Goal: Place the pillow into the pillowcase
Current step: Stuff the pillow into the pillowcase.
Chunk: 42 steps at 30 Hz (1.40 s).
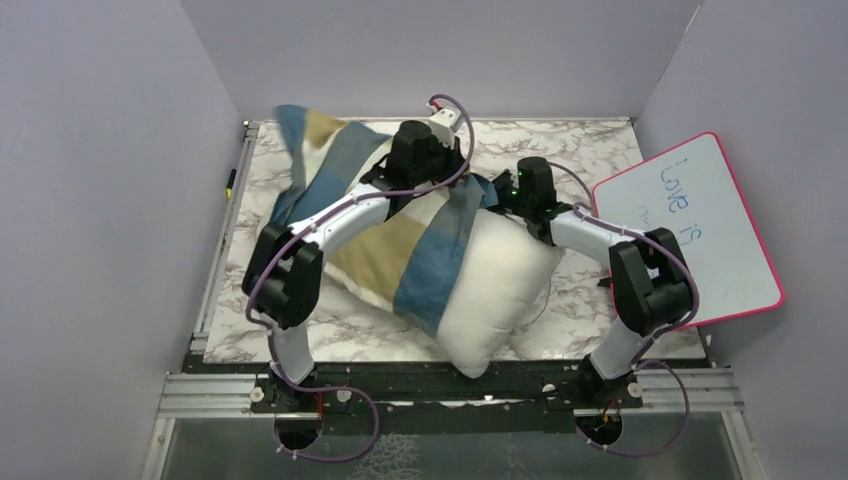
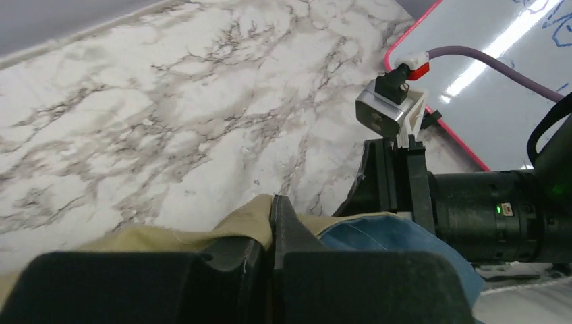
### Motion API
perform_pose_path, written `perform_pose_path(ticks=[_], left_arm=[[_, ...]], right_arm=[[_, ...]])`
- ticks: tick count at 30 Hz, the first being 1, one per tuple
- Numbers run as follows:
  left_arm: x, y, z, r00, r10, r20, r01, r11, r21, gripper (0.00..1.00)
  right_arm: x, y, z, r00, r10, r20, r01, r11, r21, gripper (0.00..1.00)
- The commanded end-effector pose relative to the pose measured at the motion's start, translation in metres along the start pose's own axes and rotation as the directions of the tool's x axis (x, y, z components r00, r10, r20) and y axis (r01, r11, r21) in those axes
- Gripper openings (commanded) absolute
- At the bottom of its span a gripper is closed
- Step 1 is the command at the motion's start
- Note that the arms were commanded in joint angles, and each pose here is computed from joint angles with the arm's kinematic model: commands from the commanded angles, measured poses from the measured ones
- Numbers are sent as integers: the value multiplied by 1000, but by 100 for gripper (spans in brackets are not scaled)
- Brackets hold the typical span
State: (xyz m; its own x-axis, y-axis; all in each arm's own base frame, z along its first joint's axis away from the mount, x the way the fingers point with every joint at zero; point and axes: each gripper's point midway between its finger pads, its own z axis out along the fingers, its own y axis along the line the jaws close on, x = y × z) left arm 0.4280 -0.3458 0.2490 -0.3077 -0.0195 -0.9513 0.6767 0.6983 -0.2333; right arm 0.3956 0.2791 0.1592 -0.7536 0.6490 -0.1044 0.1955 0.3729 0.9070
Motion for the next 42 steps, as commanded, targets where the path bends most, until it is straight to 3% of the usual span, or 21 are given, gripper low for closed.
perform_pose_path(ticks=[1,6,9,15,18,24,30,34,37,42], left_arm=[[-60,-53,7,996,69,56,-80,974,212,11],[-53,-57,-2,984,176,14,-175,968,180,44],[-33,-49,-11,964,262,-39,-255,958,133,59],[26,-21,-26,905,378,-196,-377,925,40,70],[39,-24,-25,884,415,-214,-411,909,66,75],[52,-58,-26,870,447,-210,-405,889,213,78],[25,-97,-49,899,417,-136,-368,886,284,78],[13,-109,-61,910,401,-108,-360,891,277,79],[14,-116,-69,915,390,-102,-346,890,295,79],[30,-124,-71,906,407,-113,-359,882,305,79]], right_arm=[[-79,-43,-9,973,-10,231,-11,996,88,0],[-103,-85,-33,950,51,310,-86,991,102,0],[-97,-90,-29,970,32,242,-53,995,79,3],[-92,-82,-26,975,-212,62,200,966,161,62],[-100,-79,-47,948,-313,59,288,922,258,73],[-113,-68,-91,894,-443,67,380,830,409,78],[-122,-34,-141,858,-501,114,382,771,509,80],[-81,-14,-163,889,-457,43,403,822,403,80],[-53,-6,-184,895,-443,54,403,855,326,78],[0,-18,-208,902,-431,-30,426,877,224,73]])
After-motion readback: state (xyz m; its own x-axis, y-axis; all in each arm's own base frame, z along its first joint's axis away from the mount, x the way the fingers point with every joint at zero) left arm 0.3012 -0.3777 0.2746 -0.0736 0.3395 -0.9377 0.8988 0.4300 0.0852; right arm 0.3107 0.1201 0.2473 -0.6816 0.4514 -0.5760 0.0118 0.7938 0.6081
